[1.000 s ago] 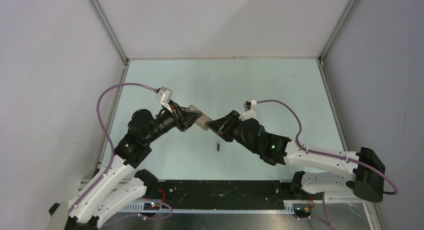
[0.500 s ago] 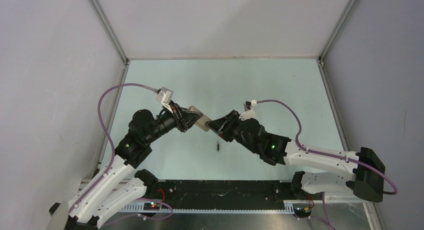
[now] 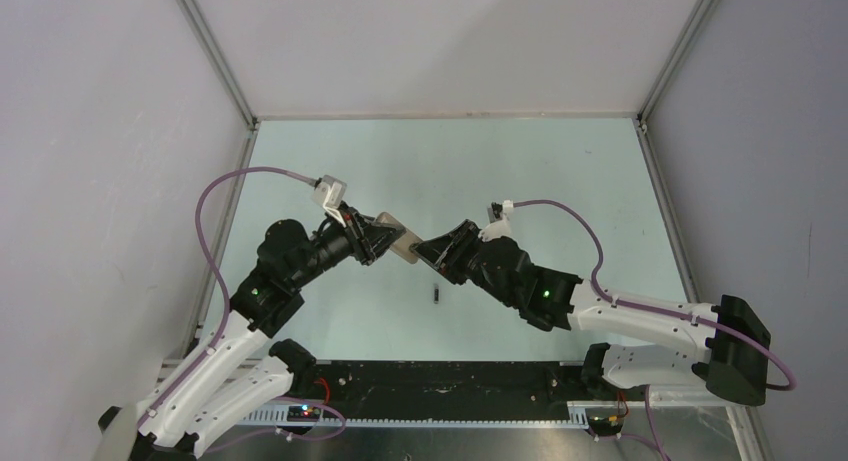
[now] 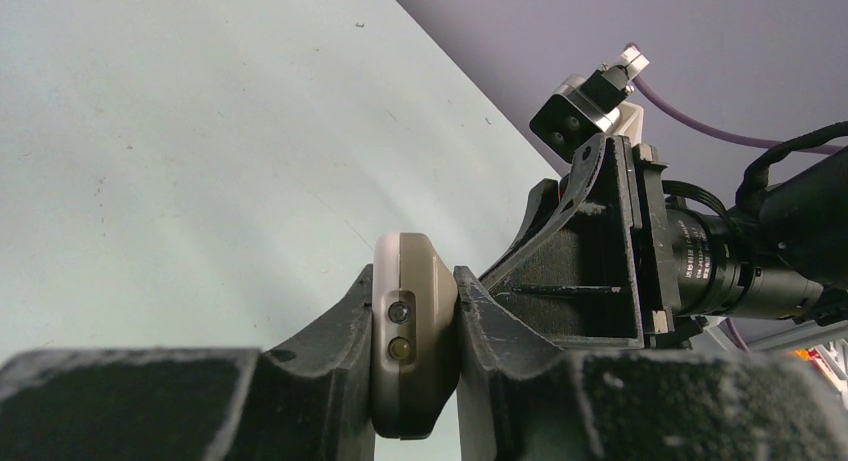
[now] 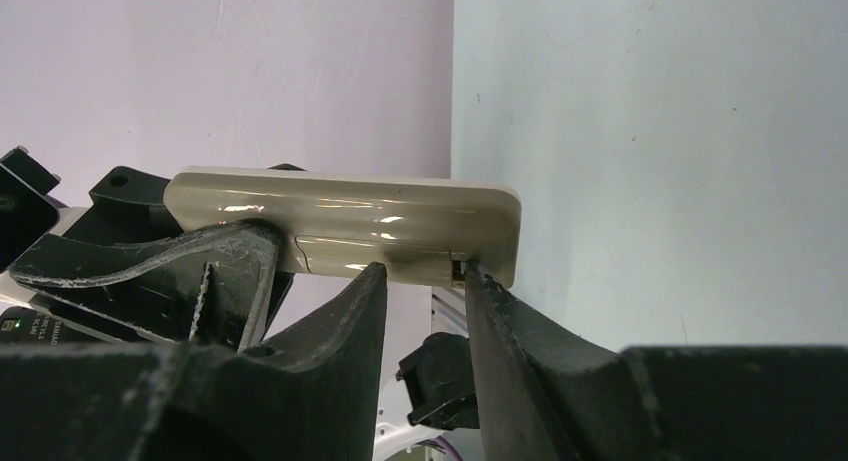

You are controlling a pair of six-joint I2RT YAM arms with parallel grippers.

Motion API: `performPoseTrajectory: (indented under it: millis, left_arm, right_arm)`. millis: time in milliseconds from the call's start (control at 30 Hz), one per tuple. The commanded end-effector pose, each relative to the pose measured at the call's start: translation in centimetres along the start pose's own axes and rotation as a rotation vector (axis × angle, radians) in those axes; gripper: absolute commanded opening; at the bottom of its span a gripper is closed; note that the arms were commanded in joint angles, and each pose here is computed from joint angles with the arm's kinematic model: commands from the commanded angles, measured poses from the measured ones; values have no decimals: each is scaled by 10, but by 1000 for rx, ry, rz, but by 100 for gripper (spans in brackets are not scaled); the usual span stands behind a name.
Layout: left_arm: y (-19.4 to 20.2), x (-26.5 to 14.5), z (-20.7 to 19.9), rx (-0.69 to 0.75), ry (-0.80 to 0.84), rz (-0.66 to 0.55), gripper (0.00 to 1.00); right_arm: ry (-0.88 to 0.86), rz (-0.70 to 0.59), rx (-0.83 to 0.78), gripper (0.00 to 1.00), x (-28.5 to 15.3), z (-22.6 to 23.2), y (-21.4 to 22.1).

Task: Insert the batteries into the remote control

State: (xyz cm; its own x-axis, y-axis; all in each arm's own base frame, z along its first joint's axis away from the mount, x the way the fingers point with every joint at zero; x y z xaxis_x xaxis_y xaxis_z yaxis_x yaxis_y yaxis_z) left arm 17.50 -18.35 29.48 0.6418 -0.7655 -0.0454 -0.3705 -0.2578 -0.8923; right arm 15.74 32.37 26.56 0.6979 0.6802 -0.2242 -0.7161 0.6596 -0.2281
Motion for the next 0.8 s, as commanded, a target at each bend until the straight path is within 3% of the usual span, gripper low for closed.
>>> performPoseTrajectory:
  millis: [0,767]
  left_arm:
    - [-15,-3,-17,12,81,-53,0]
    - [-21,-7,-25,9,121,-68,0]
  right_arm:
    - [-25,-22,18,40,1,16,-7]
    - [13,13,50,41,8,6,-5]
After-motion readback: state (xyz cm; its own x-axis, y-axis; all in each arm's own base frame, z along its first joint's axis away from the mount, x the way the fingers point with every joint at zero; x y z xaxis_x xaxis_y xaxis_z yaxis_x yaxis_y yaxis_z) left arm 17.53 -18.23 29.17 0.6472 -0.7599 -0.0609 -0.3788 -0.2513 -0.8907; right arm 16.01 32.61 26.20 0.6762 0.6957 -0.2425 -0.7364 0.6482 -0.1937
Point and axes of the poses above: each gripper's point midway between its finger pads, its own x axis out along the fingers, its own z axis along the line the jaws close on, y = z × x, the point moved 5 cm from there along -x, back along the fingers, and after that the axes turned 2 degrees about x, right-handed, at the moved point
